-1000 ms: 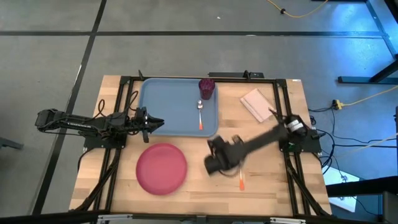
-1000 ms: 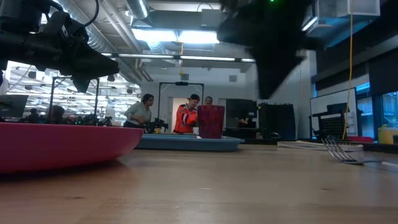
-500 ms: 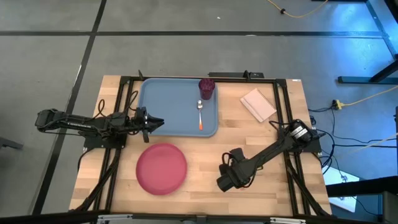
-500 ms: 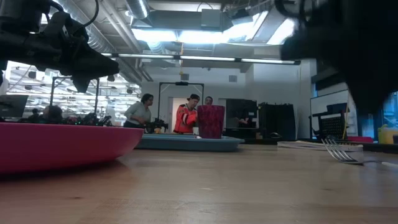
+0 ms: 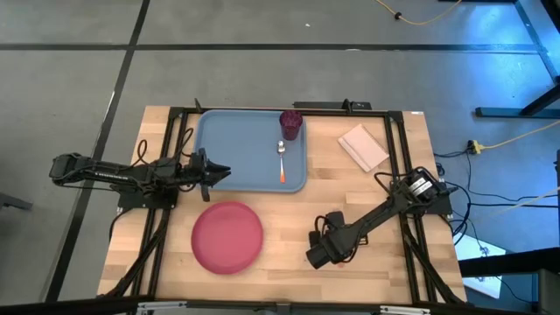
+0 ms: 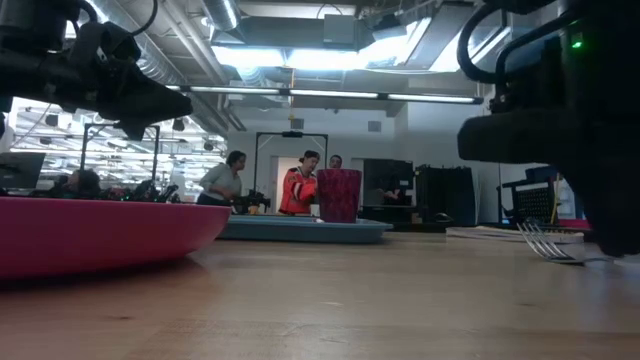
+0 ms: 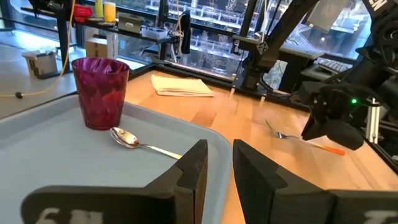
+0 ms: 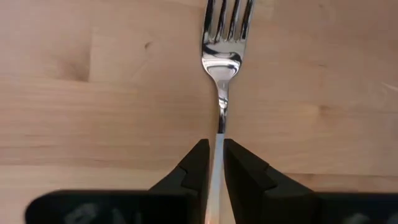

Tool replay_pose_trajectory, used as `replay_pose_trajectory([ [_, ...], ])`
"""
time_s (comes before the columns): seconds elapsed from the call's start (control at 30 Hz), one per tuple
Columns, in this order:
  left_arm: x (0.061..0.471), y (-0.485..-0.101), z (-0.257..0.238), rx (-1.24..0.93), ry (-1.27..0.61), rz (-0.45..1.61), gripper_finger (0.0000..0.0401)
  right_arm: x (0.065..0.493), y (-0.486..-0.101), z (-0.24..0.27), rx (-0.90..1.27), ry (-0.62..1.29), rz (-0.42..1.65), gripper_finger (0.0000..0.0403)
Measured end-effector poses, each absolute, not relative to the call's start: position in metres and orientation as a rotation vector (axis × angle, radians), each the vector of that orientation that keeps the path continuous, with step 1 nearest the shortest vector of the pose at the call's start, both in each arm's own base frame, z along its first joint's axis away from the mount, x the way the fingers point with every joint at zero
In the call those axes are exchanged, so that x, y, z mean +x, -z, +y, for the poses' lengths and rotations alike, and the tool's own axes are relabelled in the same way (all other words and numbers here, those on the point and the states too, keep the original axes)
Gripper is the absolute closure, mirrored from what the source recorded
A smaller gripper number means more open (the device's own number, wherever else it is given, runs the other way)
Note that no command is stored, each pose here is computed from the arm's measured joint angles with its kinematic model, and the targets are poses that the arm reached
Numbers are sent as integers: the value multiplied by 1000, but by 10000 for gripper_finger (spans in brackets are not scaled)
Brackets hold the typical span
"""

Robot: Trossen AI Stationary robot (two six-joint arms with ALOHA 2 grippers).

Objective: Pick and place plate/cup/fork/spoon on tray
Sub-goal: Put the orange fork on the left of the spoon on the blue tray

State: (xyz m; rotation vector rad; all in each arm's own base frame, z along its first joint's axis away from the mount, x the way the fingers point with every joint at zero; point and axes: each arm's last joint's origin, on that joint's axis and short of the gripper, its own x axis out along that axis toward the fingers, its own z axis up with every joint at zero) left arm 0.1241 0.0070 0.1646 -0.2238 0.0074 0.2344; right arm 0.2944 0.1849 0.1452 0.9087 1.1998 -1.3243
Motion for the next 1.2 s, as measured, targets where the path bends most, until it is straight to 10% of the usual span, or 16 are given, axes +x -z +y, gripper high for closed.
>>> replay_pose_trajectory([
  [1.2, 124, -166, 7, -221, -233, -4, 332, 270, -127, 200, 946, 1357, 1098, 350],
])
